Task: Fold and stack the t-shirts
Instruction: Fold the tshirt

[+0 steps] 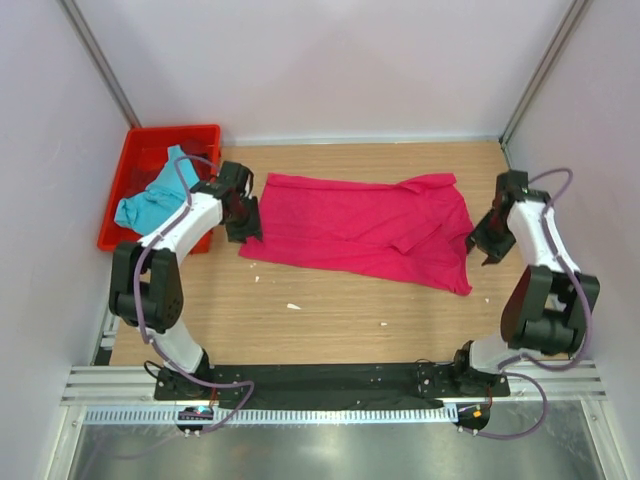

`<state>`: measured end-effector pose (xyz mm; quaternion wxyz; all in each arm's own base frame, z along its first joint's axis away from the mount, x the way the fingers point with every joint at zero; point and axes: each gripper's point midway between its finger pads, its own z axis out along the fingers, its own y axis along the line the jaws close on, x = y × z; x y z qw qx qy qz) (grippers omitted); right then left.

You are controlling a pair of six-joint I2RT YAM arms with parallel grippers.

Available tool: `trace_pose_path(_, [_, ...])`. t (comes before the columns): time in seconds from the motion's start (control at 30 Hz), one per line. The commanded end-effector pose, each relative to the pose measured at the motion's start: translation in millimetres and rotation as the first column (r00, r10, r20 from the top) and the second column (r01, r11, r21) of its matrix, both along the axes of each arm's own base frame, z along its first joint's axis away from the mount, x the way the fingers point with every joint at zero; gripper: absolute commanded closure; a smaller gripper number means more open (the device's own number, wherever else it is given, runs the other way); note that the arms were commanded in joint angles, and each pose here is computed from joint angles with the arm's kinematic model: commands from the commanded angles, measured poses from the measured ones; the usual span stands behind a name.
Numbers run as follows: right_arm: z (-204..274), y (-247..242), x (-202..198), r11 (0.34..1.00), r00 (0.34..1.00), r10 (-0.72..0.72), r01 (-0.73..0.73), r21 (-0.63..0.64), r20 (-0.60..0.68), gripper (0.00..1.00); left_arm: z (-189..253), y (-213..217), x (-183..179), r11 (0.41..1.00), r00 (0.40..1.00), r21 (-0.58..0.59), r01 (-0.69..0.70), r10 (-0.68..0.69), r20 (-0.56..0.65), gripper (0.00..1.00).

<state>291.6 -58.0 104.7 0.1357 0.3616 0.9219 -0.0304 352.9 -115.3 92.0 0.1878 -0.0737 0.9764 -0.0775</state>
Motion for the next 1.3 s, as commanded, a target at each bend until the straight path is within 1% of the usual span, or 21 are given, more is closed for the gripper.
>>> trace_pose_path(0.0, [-24.3, 3.9, -39.0, 0.994, 0.997, -0.075, 0.077, 0.083, -0.031, 0.54, -30.0, -3.8, -18.6, 1.000, 0.997, -0.028, 0.009, -0.011, -0.080, 0.57])
trace_pose_path(0.03, [-29.7, -0.6, -44.5, 0.988, 0.993, -0.113, 0.116, 0.102, -0.032, 0.57, -35.3, -2.5, -20.5, 1.000, 0.996, -0.022, 0.006, -0.007, -0.089, 0.55])
trace_pose_path(0.07, [-34.4, 5.7, -46.5, 0.979, 0.991, -0.130, 0.133, 0.154, -0.028, 0.57, -41.2, -2.4, -20.7, 1.000, 0.995, -0.019, 0.007, -0.009, -0.098, 0.53])
trace_pose_path(0.13, [-47.7, 5.6, -56.8, 0.967, 0.984, -0.172, 0.176, 0.185, -0.035, 0.57, -46.0, -2.8, -16.8, 1.000, 0.995, -0.020, 0.007, -0.009, -0.095, 0.50])
trace_pose_path(0.2, [-58.6, 9.2, -62.0, 0.959, 0.982, -0.187, 0.191, 0.209, -0.040, 0.54, -52.4, -1.8, -14.0, 1.000, 0.995, -0.012, 0.006, -0.007, -0.099, 0.48])
trace_pose_path(0.23, [-61.8, 10.3, -62.4, 0.957, 0.981, -0.187, 0.192, 0.217, -0.045, 0.50, -53.3, -1.3, -12.4, 1.000, 0.995, -0.007, 0.006, -0.007, -0.097, 0.47])
trace_pose_path(0.33, [-69.1, 16.1, -64.6, 0.951, 0.982, -0.175, 0.186, 0.247, -0.065, 0.44, -54.3, 3.6, -7.4, 1.000, 0.996, 0.006, -0.002, 0.002, -0.088, 0.45])
trace_pose_path(0.6, [-72.7, 16.4, -64.8, 0.954, 0.986, -0.159, 0.168, 0.248, -0.055, 0.40, -55.5, 11.3, -2.1, 1.000, 0.997, 0.018, -0.011, 0.013, -0.083, 0.44])
trace_pose_path(0.7, [-76.6, 15.3, -62.8, 0.954, 0.985, -0.164, 0.173, 0.245, -0.055, 0.39, -54.3, 15.7, 1.2, 1.000, 0.997, 0.022, -0.016, 0.018, -0.070, 0.41])
trace_pose_path(0.83, [-86.0, 13.6, -62.3, 0.954, 0.984, -0.164, 0.178, 0.241, -0.075, 0.41, -59.2, 19.1, 6.4, 1.000, 0.997, 0.024, -0.019, 0.021, -0.079, 0.40])
trace_pose_path(0.87, [-87.8, 13.1, -62.8, 0.954, 0.982, -0.169, 0.184, 0.238, -0.080, 0.43, -65.0, 19.4, 7.8, 0.999, 0.996, 0.026, -0.020, 0.022, -0.088, 0.40])
trace_pose_path(0.9, [-90.2, 13.1, -63.3, 0.952, 0.980, -0.179, 0.194, 0.237, -0.084, 0.50, -67.3, 19.0, 9.5, 1.000, 0.996, 0.024, -0.021, 0.023, -0.090, 0.40])
trace_pose_path(0.97, [-92.6, 9.2, -65.1, 0.954, 0.976, -0.197, 0.213, 0.213, -0.091, 0.59, -73.8, 18.7, 11.2, 0.999, 0.995, 0.026, -0.021, 0.023, -0.099, 0.42])
trace_pose_path(1.0, [-93.4, 7.9, -67.6, 0.953, 0.973, -0.207, 0.224, 0.202, -0.103, 0.77, -78.3, 18.5, 11.6, 0.999, 0.994, 0.027, -0.023, 0.026, -0.108, 0.45])
trace_pose_path(1.03, [-93.2, 5.8, -69.1, 0.954, 0.971, -0.215, 0.232, 0.188, -0.109, 0.83, -81.6, 19.2, 12.0, 0.999, 0.993, 0.032, -0.026, 0.029, -0.112, 0.47])
trace_pose_path(1.07, [-94.1, 1.1, -74.4, 0.957, 0.966, -0.225, 0.244, 0.155, -0.129, 0.87, -83.6, 20.1, 12.5, 0.999, 0.993, 0.038, -0.027, 0.032, -0.115, 0.49])
trace_pose_path(1.1, [-93.2, 0.1, -75.5, 0.958, 0.965, -0.226, 0.245, 0.148, -0.135, 0.95, -88.8, 19.9, 12.1, 0.999, 0.991, 0.042, -0.027, 0.033, -0.126, 0.55])
trace_pose_path(1.17, [-92.4, -9.2, -82.1, 0.963, 0.959, -0.240, 0.254, 0.087, -0.151, 0.98, -92.6, 21.1, 11.3, 0.998, 0.990, 0.050, -0.030, 0.037, -0.137, 0.59])
trace_pose_path(1.2, [-92.3, -12.5, -82.9, 0.964, 0.958, -0.243, 0.255, 0.069, -0.152, 0.99, -96.3, 22.7, 9.7, 0.998, 0.988, 0.057, -0.034, 0.042, -0.148, 0.68])
trace_pose_path(1.23, [-93.0, -13.8, -85.1, 0.966, 0.957, -0.240, 0.252, 0.058, -0.160, 0.99, -97.5, 23.0, 9.4, 0.997, 0.988, 0.062, -0.035, 0.043, -0.150, 0.72])
trace_pose_path(1.27, [-93.6, -15.1, -87.6, 0.966, 0.955, -0.244, 0.255, 0.047, -0.168, 0.99, -100.1, 28.7, 7.7, 0.995, 0.986, 0.093, -0.043, 0.057, -0.156, 0.78])
